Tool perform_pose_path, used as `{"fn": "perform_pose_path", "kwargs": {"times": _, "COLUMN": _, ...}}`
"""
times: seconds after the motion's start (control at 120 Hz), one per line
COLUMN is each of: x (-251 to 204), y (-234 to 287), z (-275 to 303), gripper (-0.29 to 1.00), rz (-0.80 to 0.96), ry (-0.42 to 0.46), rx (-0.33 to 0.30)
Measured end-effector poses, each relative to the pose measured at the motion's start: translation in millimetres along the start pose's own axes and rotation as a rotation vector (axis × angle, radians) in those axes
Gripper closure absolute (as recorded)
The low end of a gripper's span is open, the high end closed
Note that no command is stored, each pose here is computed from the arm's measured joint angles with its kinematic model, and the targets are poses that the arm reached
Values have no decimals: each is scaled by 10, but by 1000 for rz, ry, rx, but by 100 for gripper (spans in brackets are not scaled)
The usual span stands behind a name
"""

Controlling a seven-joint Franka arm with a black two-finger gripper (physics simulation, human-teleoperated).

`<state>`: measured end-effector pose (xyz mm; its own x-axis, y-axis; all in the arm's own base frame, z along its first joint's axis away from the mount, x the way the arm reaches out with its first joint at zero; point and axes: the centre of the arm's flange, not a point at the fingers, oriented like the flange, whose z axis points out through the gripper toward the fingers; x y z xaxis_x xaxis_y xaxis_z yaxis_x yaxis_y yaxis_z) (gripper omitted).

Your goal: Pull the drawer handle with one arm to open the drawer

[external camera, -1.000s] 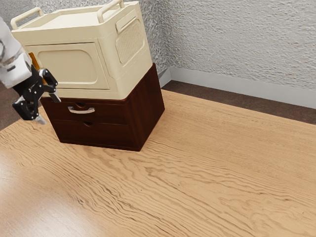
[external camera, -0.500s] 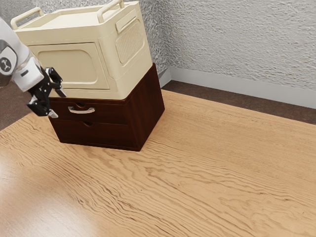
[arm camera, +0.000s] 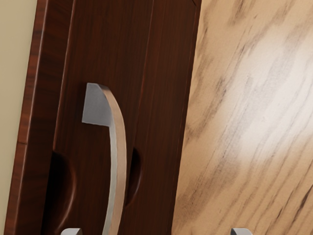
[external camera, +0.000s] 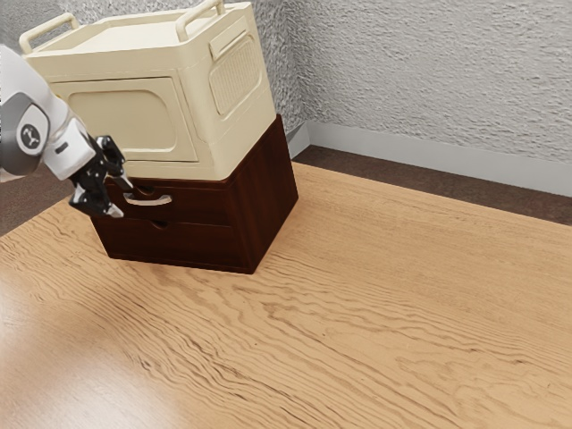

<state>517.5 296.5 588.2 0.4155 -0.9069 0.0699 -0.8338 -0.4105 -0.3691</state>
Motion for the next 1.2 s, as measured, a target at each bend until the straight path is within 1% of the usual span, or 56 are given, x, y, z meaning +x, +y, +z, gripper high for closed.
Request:
{"fn": "perform_pose_path", "kwargs": {"times": 0.233, "x": -63, "y": -40, "z": 149, "gripper": 36, "rz": -11, "ry": 4, "rx": 13}}
{"fn": "perform_pose_path", "kwargs": {"times": 0.592, "x": -212, "y": -47, "z": 140, "gripper": 41, "rz": -29, "ry": 1, "rx": 31}}
{"fn": "perform_pose_path", "kwargs": {"times": 1.025, "x": 61, "y": -63, "z": 209, "gripper": 44, "rz": 18, "ry": 26, "rx": 24}}
{"fn": "perform_pose_path", "kwargs": {"times": 1.2, "x": 58, "y": -64, "z": 259, "gripper": 45, "rz": 20, "ry": 27, "rx": 17}}
